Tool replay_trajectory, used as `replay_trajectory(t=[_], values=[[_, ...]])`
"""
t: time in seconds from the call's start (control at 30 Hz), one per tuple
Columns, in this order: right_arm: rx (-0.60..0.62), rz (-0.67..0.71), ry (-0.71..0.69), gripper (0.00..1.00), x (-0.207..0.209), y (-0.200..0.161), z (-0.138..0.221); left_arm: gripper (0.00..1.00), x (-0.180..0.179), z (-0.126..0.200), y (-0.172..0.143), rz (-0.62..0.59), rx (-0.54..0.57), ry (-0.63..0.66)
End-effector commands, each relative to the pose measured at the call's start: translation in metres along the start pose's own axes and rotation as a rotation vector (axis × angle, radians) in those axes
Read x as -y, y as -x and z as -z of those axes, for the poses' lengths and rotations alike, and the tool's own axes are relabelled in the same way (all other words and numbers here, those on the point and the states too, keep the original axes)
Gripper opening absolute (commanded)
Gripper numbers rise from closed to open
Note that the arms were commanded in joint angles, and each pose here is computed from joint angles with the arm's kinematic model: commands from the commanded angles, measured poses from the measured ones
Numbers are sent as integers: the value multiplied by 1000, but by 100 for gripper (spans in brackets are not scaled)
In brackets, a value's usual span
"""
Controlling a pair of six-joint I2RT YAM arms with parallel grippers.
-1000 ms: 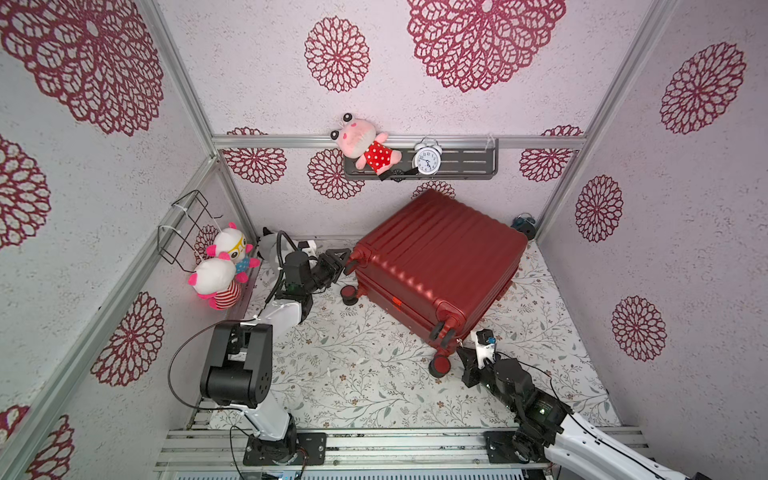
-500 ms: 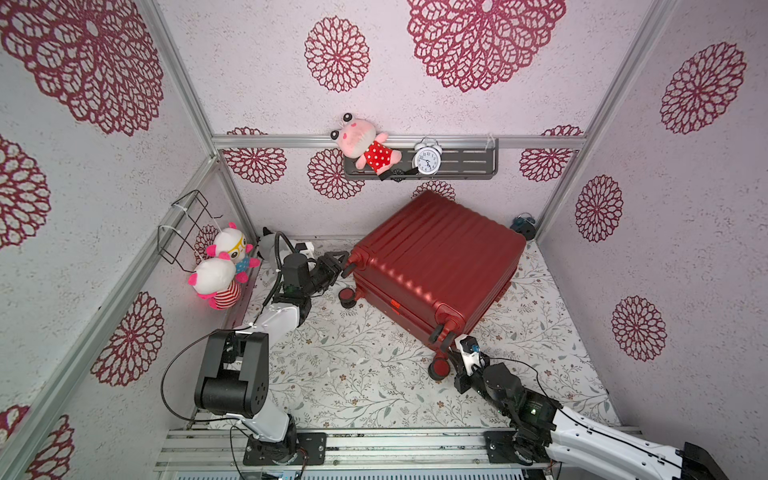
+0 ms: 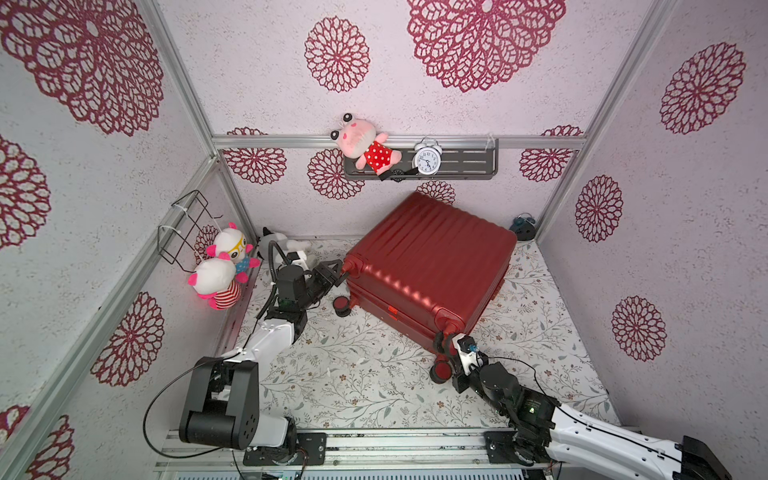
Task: Open the suitcase zippers
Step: Unzip the zipper on the suitcase.
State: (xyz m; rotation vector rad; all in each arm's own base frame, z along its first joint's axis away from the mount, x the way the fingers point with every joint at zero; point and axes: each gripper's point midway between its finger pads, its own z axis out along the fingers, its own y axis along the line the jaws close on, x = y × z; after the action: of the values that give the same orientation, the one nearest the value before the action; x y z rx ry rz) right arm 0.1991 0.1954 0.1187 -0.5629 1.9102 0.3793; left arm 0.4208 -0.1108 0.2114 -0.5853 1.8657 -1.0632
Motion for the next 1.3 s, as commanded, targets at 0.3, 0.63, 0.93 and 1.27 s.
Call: replay_trajectory(t=[0.3, 0.63, 0.93, 1.27], values=[[28, -56, 81, 0, -23, 32, 0, 22, 58, 27, -97, -88, -322, -230], [-1, 43, 118, 0, -46, 14, 3, 21, 58, 24, -89, -106, -318, -210], [32, 292, 128, 0, -77, 10, 18, 20, 48, 17, -83, -58, -326, -191], [23, 441, 164, 0, -92, -5, 19, 19, 50, 19, -77, -66, -332, -162]])
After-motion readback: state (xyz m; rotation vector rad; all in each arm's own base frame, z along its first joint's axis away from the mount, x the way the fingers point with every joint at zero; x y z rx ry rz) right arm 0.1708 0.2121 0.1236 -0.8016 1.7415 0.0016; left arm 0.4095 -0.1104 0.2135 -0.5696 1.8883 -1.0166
